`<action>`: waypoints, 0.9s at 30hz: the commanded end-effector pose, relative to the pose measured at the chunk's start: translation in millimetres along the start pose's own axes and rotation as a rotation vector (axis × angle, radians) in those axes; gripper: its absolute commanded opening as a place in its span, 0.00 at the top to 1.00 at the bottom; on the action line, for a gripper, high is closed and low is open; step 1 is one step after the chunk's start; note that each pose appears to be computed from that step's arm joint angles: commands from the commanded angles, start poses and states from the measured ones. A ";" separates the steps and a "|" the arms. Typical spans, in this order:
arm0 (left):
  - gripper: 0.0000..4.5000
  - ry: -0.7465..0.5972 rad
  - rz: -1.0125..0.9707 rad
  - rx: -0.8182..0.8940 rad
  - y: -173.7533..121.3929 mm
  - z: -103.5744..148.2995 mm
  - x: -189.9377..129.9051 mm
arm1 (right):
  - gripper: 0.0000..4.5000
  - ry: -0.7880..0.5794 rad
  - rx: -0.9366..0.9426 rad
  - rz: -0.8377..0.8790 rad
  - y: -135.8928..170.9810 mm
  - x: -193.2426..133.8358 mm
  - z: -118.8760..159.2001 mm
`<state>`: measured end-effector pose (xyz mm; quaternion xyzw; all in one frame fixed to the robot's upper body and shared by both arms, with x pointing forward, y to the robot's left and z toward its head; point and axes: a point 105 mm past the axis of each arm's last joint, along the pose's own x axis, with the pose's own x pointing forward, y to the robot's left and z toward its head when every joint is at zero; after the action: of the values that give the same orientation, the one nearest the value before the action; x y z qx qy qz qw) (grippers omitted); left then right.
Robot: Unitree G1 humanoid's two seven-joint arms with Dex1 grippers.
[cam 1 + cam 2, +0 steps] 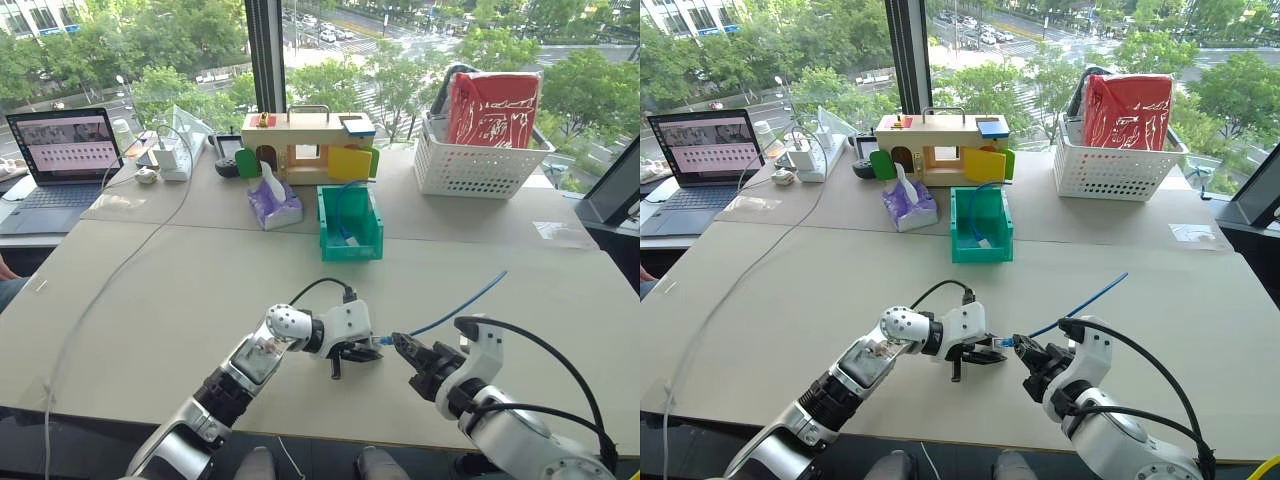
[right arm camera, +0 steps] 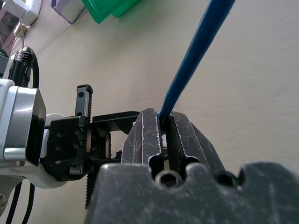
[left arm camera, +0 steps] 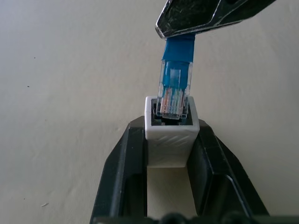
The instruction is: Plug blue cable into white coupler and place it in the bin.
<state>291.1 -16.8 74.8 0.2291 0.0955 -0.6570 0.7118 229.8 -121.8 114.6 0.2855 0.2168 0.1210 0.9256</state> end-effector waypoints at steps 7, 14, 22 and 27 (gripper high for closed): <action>0.85 0.110 -0.046 0.061 -1.2 -7.8 2.0 | 1.00 0.035 -0.208 -0.034 4.8 -1.8 -2.3; 0.85 0.191 -0.018 0.048 4.4 -10.1 -0.6 | 1.00 0.045 -0.306 -0.074 3.1 -0.6 0.0; 0.85 0.267 0.049 0.005 8.5 -13.2 -6.7 | 1.00 0.022 -0.233 -0.037 12.9 3.1 2.3; 0.85 0.269 0.065 -0.153 6.4 -10.4 -5.4 | 1.00 0.053 -0.238 -0.006 18.4 3.5 -3.3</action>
<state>293.7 -16.9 81.8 0.2717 0.1826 -0.6197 0.7133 235.6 -114.2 123.3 0.1644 0.2124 0.1248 0.9551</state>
